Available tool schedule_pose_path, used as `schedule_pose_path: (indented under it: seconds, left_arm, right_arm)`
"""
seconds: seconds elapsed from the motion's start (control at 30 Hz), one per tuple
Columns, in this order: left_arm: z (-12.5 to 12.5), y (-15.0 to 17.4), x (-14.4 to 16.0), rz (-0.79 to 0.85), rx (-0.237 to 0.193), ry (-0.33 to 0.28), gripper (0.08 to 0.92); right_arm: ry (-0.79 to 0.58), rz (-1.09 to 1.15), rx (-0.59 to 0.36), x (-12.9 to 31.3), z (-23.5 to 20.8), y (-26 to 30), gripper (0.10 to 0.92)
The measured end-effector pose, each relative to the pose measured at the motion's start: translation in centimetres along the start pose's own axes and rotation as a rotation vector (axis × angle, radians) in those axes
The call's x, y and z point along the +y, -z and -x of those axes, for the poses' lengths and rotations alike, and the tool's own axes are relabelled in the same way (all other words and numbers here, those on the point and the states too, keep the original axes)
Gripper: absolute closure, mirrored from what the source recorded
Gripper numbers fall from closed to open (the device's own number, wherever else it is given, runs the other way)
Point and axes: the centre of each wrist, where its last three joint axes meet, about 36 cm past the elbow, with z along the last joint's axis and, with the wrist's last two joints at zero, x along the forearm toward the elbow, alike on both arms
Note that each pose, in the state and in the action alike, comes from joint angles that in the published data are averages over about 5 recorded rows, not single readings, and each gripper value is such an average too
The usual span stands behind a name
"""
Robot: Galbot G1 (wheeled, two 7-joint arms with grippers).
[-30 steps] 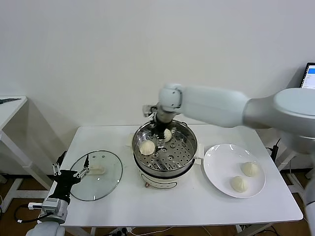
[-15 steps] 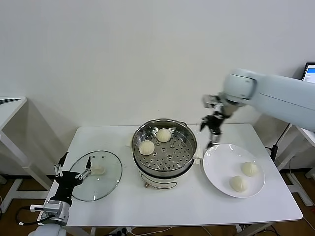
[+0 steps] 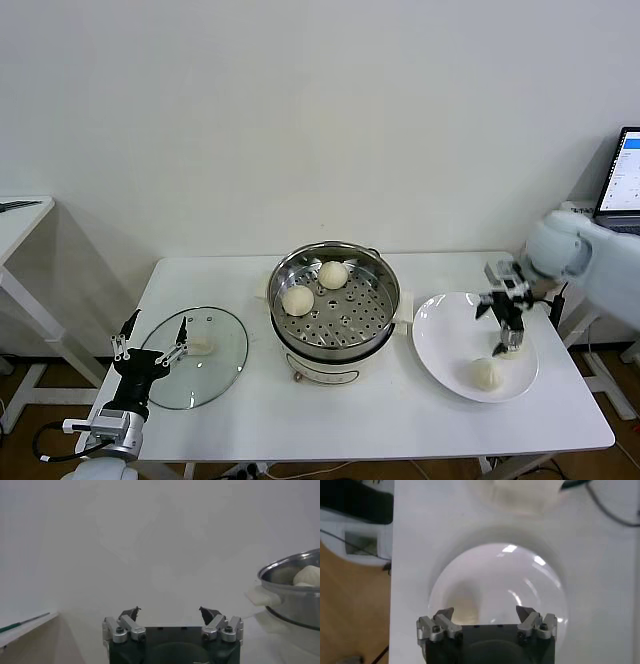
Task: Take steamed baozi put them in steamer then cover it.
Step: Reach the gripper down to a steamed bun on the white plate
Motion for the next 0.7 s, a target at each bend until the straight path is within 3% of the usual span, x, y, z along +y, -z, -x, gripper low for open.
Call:
schedule_pose_path:
  seconds: [0.7]
  left_arm:
    - [0.2,-0.7,0.0,0.001,0.017,0.005,0.177]
  right_arm:
    - [0.03,0.031,0.019,1.1,8.3,-1.5,0.2]
